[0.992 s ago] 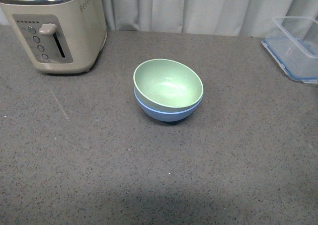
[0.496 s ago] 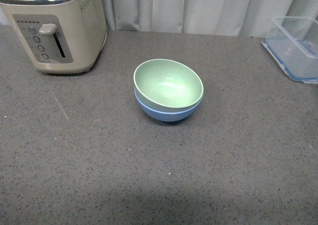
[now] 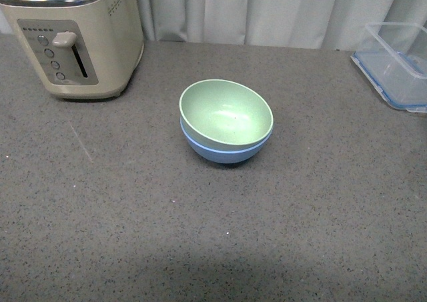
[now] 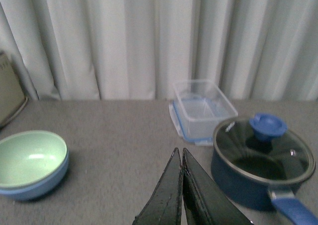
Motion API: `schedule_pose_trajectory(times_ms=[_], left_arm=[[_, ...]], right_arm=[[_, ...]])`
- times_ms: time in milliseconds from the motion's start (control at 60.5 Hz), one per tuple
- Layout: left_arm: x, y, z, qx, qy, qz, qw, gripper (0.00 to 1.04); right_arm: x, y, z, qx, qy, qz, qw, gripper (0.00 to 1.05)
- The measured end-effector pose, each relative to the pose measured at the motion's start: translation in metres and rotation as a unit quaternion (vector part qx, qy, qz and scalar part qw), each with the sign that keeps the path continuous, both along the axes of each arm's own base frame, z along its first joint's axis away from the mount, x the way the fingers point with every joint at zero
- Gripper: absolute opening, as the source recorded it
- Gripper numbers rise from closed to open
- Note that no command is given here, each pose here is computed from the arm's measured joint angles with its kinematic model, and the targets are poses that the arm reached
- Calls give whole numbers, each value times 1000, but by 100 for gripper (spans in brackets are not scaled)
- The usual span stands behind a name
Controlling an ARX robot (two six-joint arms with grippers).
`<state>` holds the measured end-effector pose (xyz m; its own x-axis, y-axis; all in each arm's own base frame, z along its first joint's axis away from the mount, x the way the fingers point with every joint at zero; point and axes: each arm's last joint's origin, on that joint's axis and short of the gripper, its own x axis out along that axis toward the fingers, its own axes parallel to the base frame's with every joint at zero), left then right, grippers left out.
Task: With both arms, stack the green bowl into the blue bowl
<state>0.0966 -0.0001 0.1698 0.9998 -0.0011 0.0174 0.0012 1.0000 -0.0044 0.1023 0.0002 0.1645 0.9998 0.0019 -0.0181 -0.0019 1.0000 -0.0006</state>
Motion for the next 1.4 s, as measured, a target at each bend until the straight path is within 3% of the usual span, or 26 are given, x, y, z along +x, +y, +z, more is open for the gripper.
schedule_pose_trajectory(times_ms=[215, 744, 1405], left_arm=[[0, 0, 0, 0, 0, 0, 1000, 98], [0, 0, 0, 0, 0, 0, 1000, 98], [0, 0, 0, 0, 0, 0, 1000, 98]], right_arm=[[-5, 0, 1, -1, -11, 1, 1000, 3], [-5, 0, 1, -1, -9, 1, 1000, 97], [-5, 0, 1, -1, -9, 1, 1000, 96]])
